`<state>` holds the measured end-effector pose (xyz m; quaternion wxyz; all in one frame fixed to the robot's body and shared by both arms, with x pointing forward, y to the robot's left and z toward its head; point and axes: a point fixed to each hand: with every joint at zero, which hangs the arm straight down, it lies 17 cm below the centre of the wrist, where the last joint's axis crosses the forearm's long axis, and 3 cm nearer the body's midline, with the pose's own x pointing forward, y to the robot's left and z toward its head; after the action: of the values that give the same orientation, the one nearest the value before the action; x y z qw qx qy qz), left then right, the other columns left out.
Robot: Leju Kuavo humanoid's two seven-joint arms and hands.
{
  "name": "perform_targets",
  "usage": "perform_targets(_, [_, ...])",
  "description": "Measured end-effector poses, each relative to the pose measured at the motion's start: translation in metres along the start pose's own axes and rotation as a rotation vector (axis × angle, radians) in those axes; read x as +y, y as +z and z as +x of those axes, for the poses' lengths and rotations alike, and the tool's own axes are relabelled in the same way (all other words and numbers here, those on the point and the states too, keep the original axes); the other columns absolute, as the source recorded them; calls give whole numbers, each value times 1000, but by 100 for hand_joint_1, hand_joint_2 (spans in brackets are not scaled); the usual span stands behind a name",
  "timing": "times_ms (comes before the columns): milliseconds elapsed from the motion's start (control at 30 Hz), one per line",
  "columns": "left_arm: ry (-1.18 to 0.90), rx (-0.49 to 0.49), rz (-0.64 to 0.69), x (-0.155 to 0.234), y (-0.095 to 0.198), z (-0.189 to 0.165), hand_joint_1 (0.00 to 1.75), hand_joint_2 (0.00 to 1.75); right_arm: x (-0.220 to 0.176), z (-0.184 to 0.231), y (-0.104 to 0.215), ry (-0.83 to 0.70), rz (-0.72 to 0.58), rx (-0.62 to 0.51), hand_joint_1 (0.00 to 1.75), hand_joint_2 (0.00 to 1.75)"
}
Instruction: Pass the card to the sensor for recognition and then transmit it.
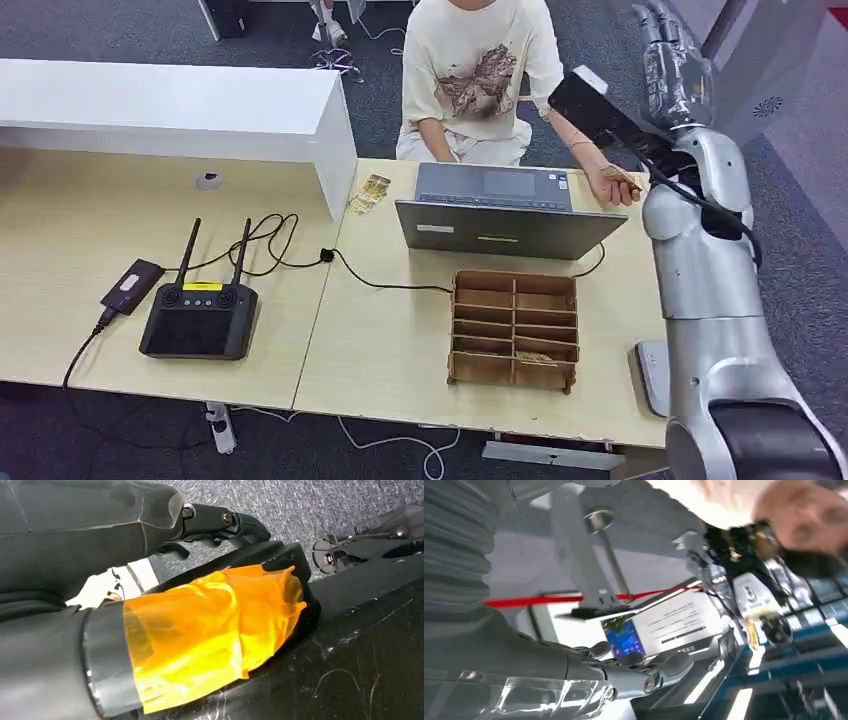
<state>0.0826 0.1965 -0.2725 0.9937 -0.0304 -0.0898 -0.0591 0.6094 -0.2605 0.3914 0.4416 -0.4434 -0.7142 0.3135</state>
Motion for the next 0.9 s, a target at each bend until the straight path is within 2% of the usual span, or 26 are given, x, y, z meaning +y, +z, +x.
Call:
perform_targets(133, [0,0,0,0,0,0,0,0,0,0,1,-9,-2,-1,0,175])
perform_targets(200, [0,0,0,0,0,0,0,0,-10,3,4,-65,-27,-15,0,175])
perform_targets(233, [2,0,1,0,0,0,0,0,-15,4,7,-107,-42,-26,0,175])
perform_targets(300, [14,2,3,1,0,0,0,0,-40,7,32,-324,-99,-85,0,175])
perform_targets(500, [21,8,4,1,0,-1,0,0,-50,2,55,-438,-123,-111,0,175])
perform_targets(600, [36,13,6,1,0,-2,0,0,-53,8,68,-608,-117,-160,0,175])
perform_targets(767, [85,20,9,1,0,-4,0,0,-43,5,122,-971,-70,-246,0,175])
perform_targets(900, [123,31,17,3,0,-7,0,0,-25,-22,178,-1054,-7,-235,0,175])
